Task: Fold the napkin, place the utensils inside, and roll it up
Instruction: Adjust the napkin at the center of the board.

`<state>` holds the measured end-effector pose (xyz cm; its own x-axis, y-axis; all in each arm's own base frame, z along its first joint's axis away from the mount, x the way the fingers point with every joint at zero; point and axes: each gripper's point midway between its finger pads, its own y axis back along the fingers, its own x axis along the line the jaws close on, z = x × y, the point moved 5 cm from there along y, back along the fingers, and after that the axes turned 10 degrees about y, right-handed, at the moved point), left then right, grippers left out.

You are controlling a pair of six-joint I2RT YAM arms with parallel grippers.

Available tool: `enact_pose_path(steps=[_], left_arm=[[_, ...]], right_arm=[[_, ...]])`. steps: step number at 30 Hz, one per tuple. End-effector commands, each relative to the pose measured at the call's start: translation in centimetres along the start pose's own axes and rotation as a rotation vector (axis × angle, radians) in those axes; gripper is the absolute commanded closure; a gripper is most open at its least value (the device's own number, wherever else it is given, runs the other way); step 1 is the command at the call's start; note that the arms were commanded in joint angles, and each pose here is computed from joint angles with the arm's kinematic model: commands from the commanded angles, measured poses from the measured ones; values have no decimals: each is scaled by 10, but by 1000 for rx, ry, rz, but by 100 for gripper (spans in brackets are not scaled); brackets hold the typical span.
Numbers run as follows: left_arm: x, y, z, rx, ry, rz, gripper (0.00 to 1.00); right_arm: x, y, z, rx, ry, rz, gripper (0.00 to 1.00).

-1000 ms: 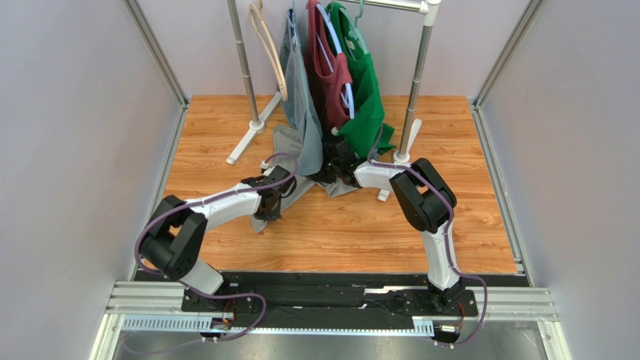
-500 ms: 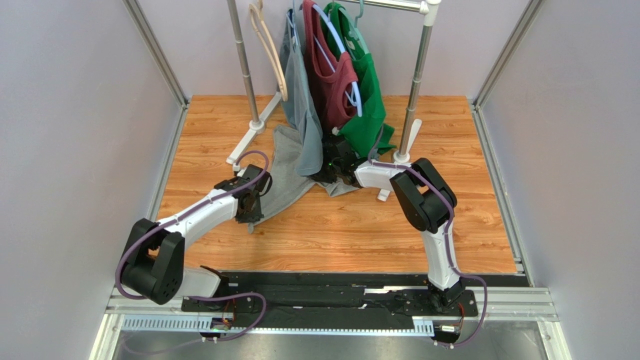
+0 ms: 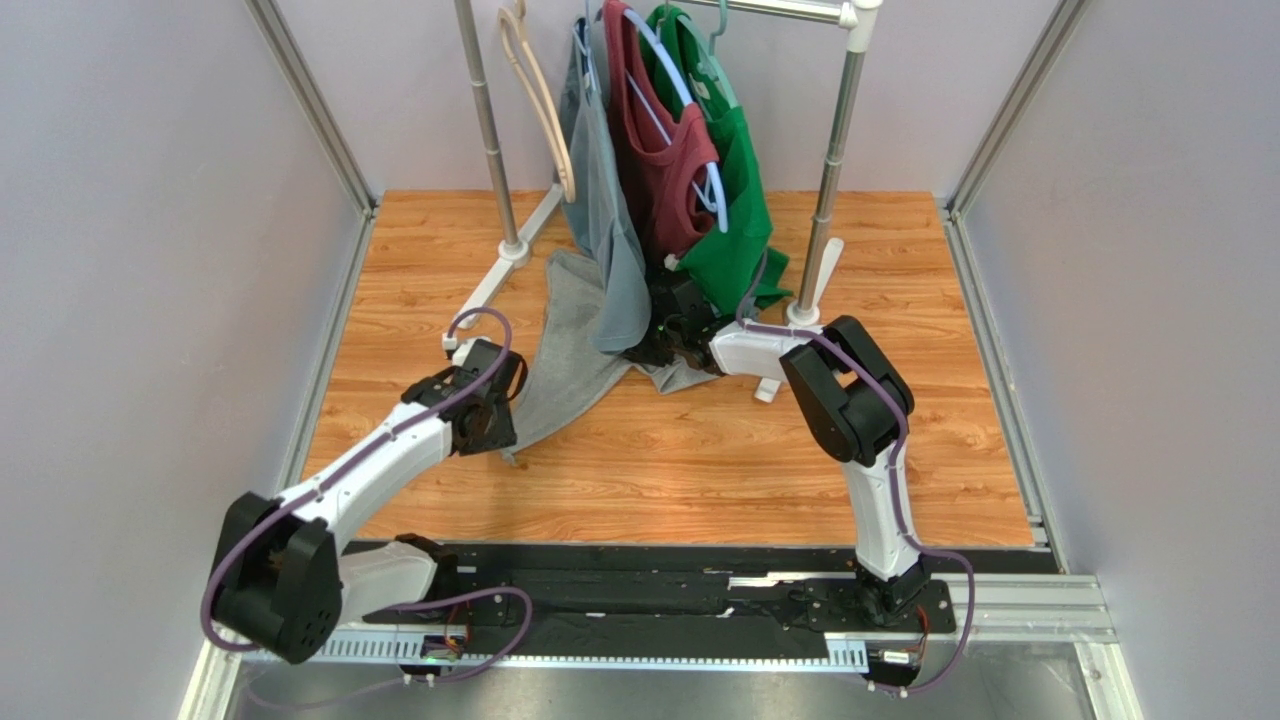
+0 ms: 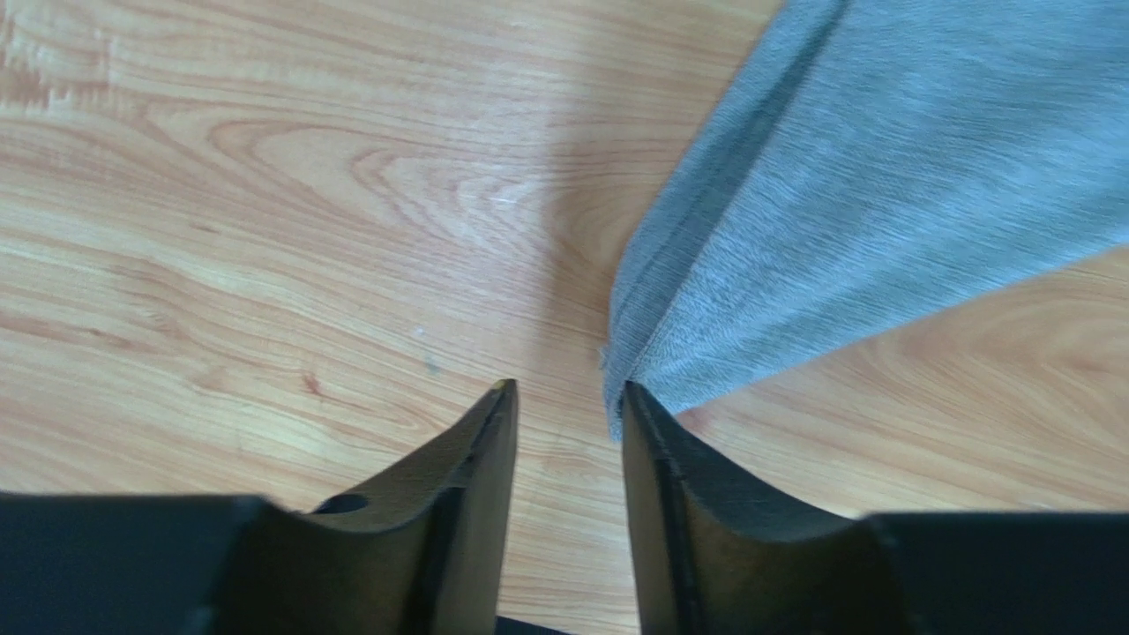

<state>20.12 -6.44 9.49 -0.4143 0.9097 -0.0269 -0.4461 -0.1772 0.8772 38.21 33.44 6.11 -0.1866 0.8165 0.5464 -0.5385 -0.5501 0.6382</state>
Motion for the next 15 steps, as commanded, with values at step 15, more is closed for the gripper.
enact_pose_path(steps=[15], left_arm=[[-24, -9, -31, 48, 114, -139, 46]], right_arm=[[-53, 2, -36, 130, -16, -205, 64]])
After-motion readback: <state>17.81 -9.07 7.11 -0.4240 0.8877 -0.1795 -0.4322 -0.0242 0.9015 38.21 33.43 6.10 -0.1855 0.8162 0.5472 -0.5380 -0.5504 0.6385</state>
